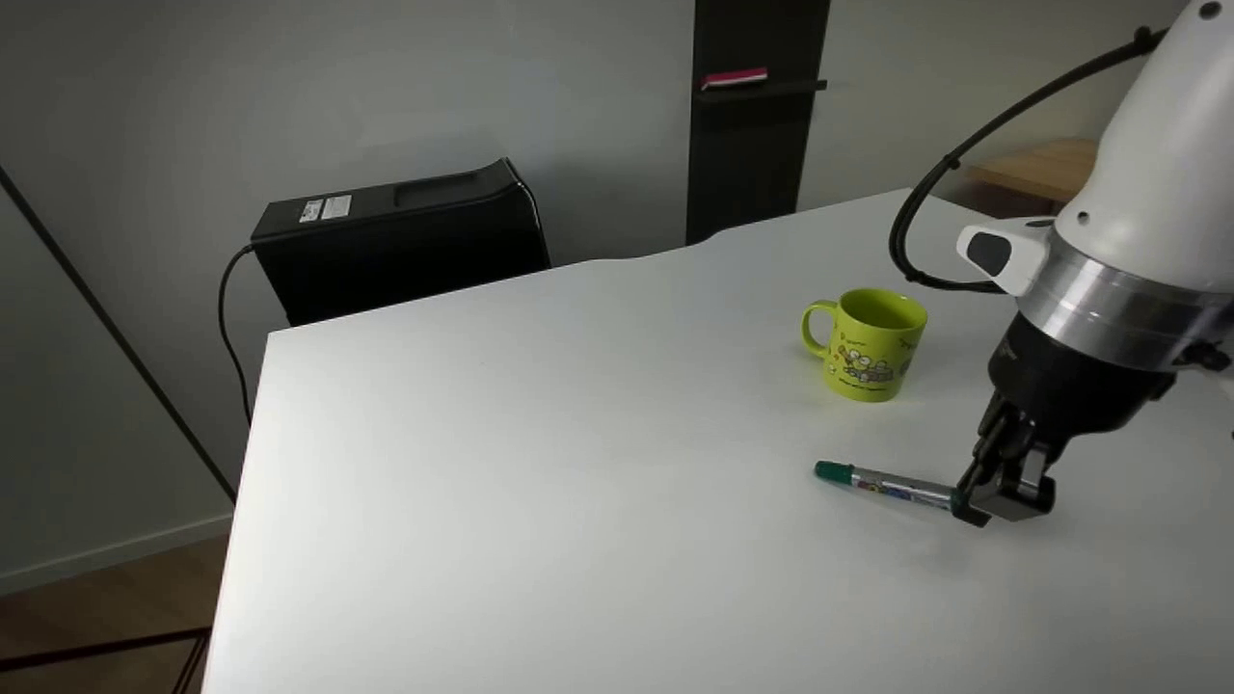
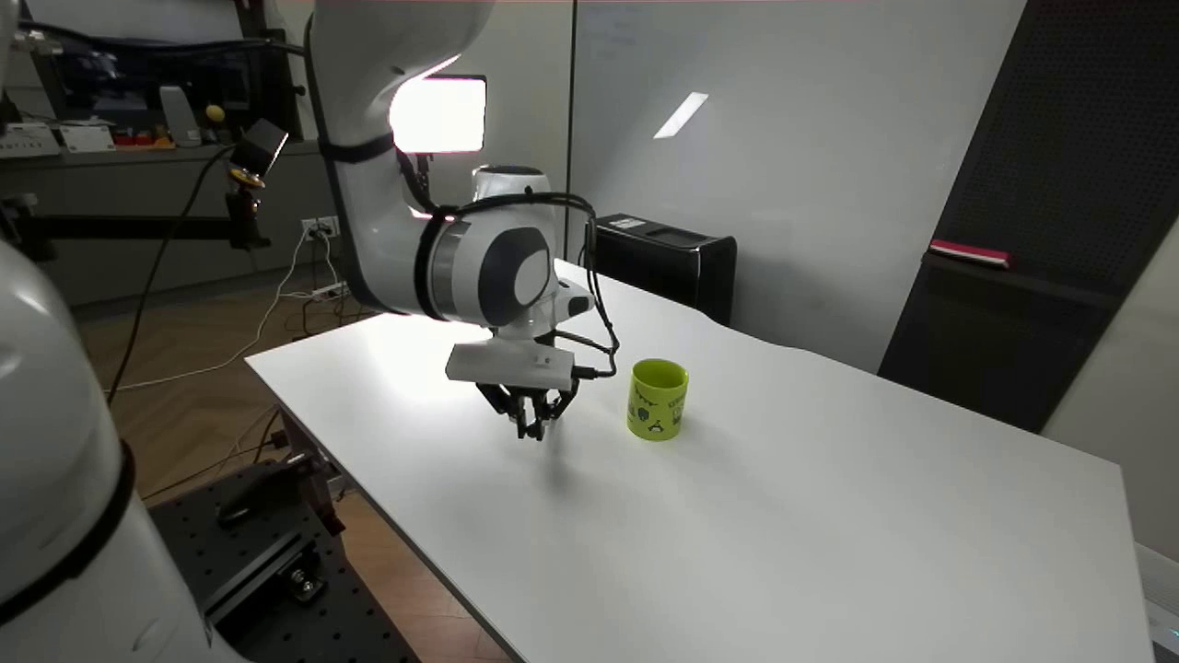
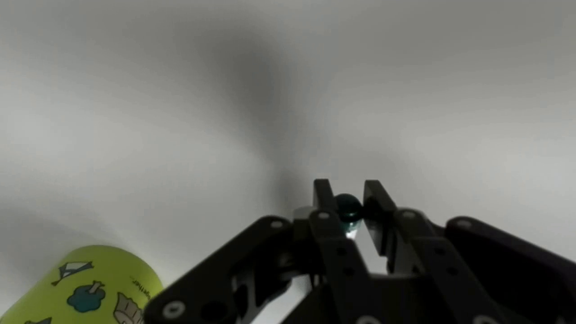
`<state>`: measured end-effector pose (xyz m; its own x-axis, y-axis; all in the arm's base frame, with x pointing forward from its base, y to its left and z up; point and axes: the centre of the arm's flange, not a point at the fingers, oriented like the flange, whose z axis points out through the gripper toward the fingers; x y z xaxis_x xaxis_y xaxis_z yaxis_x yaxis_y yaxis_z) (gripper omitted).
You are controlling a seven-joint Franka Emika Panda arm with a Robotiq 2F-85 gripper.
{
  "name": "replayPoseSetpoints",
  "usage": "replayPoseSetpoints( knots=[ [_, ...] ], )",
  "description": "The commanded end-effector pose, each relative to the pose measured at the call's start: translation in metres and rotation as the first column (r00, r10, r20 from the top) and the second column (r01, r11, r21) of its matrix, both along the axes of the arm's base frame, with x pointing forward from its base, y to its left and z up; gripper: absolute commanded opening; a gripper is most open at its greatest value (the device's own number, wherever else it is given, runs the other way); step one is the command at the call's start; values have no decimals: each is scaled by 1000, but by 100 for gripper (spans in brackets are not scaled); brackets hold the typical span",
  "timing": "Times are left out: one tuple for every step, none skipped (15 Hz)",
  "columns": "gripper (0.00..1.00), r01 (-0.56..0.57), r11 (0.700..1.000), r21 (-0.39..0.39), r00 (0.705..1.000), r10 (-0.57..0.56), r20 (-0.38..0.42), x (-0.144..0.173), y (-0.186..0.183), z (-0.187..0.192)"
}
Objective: Take the green marker out of the yellow mug
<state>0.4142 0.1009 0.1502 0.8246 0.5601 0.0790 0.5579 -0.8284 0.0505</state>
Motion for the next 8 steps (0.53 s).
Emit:
replayPoseSetpoints(
  knots=[
    [6,32,999,12,994,-31,-107,14,-1,0],
    [6,40,999,11,991,-39,-128,15,-1,0],
    [19,46,999,8,988,-45,-146,18,-3,1],
    [47,55,998,3,985,-54,-162,21,-5,3],
    [49,61,998,0,983,-60,-174,24,-7,4],
    [54,66,998,-5,981,-66,-184,27,-10,6],
    [60,73,997,-8,978,-73,-193,31,-14,8],
    [68,77,997,-14,977,-79,-199,34,-17,10]
  ],
)
